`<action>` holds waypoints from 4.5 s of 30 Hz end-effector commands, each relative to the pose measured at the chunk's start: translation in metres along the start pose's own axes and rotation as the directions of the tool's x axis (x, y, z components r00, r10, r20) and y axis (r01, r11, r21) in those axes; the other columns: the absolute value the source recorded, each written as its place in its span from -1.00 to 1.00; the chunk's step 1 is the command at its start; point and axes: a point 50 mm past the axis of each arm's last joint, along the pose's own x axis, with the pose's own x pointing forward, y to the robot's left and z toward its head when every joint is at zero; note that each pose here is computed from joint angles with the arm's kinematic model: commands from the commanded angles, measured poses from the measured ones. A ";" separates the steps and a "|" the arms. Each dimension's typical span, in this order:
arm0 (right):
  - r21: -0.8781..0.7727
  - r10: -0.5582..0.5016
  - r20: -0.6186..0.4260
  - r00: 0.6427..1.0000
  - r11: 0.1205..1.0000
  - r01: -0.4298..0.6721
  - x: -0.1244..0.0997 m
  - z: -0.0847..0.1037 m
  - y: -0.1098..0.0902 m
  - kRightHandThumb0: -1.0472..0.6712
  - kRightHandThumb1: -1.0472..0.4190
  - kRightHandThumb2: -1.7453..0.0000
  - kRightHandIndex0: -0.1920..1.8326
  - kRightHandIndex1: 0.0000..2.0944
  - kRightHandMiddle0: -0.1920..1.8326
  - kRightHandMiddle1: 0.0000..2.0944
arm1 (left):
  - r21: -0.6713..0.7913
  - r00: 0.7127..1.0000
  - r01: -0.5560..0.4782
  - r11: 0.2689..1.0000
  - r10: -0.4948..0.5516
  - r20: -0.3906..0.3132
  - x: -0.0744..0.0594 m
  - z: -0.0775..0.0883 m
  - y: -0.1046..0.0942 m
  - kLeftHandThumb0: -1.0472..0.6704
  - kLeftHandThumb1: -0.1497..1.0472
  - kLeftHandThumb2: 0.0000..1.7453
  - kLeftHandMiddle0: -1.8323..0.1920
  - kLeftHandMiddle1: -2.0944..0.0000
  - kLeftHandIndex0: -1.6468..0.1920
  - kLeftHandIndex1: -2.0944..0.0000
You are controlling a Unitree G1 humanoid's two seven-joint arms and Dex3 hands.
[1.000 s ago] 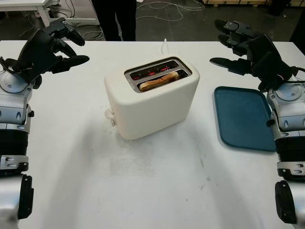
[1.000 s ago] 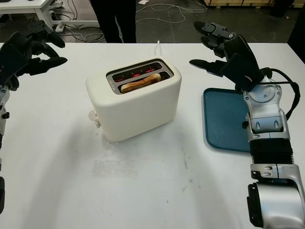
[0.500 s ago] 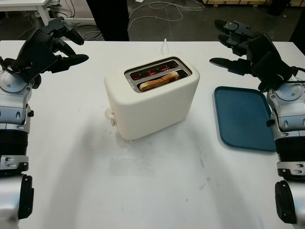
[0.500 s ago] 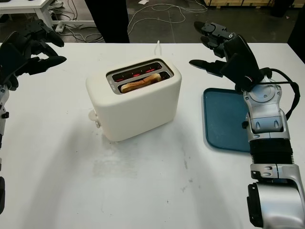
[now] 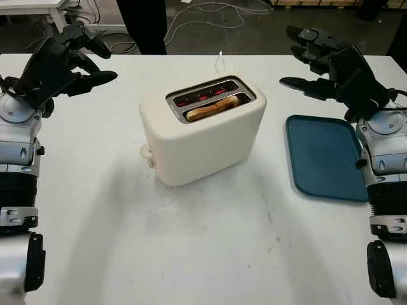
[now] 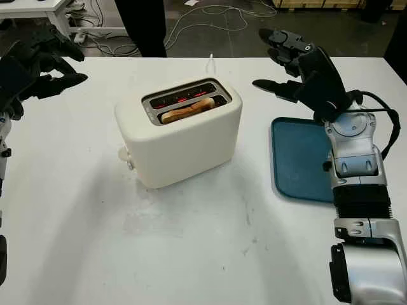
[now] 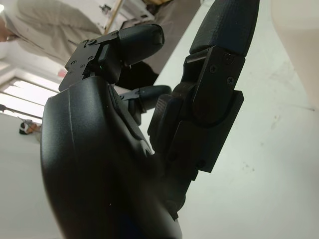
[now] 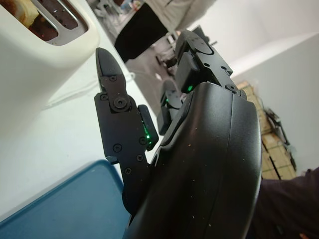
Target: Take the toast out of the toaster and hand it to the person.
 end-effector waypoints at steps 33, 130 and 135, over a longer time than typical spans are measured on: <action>-0.032 -0.016 0.031 0.999 0.999 0.017 -0.001 0.005 -0.005 -0.20 -0.83 1.00 -0.44 -0.98 -0.43 -0.98 | 0.039 0.999 -0.014 0.999 0.012 0.040 -0.002 0.003 0.002 -1.00 0.79 -0.93 0.73 -0.65 0.68 -0.54; -0.196 0.155 0.370 0.916 0.977 -0.086 0.034 0.094 -0.017 -0.20 -0.30 0.99 -0.11 -0.78 -0.10 -0.83 | 0.022 1.000 -0.017 1.000 0.017 0.002 -0.013 0.012 -0.005 -1.00 0.78 -0.99 0.81 -0.54 0.79 -0.45; -0.341 0.277 0.393 0.877 0.929 -0.141 0.046 0.112 0.001 -0.49 -0.28 1.00 -0.05 -0.65 -0.02 -0.79 | 0.012 1.000 -0.019 1.000 0.019 -0.002 -0.013 0.011 -0.005 -1.00 0.78 -1.00 0.81 -0.53 0.79 -0.45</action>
